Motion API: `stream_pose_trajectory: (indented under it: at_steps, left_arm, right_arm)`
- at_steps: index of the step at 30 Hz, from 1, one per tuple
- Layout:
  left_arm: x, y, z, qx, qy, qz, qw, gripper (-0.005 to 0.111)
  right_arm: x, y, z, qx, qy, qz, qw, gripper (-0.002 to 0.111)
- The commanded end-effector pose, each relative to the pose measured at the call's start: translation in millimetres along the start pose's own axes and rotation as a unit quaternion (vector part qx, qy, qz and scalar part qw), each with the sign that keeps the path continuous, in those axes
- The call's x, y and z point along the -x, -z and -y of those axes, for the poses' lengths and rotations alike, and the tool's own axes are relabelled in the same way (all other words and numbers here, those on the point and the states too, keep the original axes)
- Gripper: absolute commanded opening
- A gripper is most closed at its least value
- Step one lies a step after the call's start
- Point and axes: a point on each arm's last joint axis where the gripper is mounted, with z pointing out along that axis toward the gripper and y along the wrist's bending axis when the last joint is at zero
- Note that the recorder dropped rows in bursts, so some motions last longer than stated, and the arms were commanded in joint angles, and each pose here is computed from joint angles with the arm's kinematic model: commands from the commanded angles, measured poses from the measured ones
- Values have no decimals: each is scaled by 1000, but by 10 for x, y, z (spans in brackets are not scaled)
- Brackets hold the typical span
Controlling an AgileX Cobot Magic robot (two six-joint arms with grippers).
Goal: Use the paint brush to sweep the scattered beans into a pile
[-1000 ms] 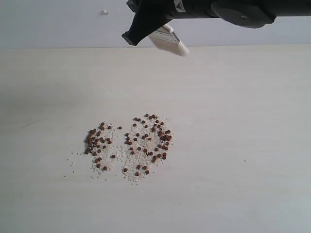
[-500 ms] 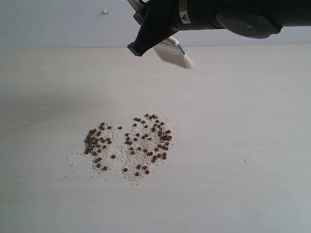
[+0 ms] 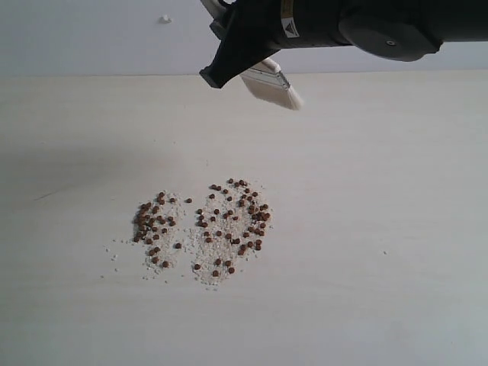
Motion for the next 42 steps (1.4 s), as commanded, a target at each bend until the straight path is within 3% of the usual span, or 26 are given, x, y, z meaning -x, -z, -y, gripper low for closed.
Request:
stream_pose_trajectory:
  at_steps: [1,4,9,12,16,21,26,37,42]
  left_arm:
    - [255,-36,-41,36,-38,4,999,0]
    - [340,-40,-72,71,-46,2,996,0]
    - [258,-10,-145,144,-68,-9,987,0]
    - [158,-2,-144,134,-59,-24,989,0]
    - [-82,22,-107,109,-44,-92,989,0]
    - [-282,76,-137,127,12,-100,987,0]
    - [-361,86,-92,97,-28,-149,984,0]
    - [-526,139,8,39,-28,-243,969,0]
    - [-531,142,6,36,-45,-247,967,0]
  right_arm:
    - [41,38,-1,1,0,10,1000,0]
    - [41,38,-1,1,1,10,1000,0]
    - [43,38,-1,1,3,11,1000,0]
    - [45,38,-2,1,3,12,1000,0]
    - [72,39,-11,6,3,27,1000,0]
    - [77,40,-13,7,-1,30,1000,0]
    - [77,40,-13,7,-2,30,1000,0]
    - [-11,34,-24,4,-24,2,1000,0]
    - [-109,38,-231,61,21,70,995,0]
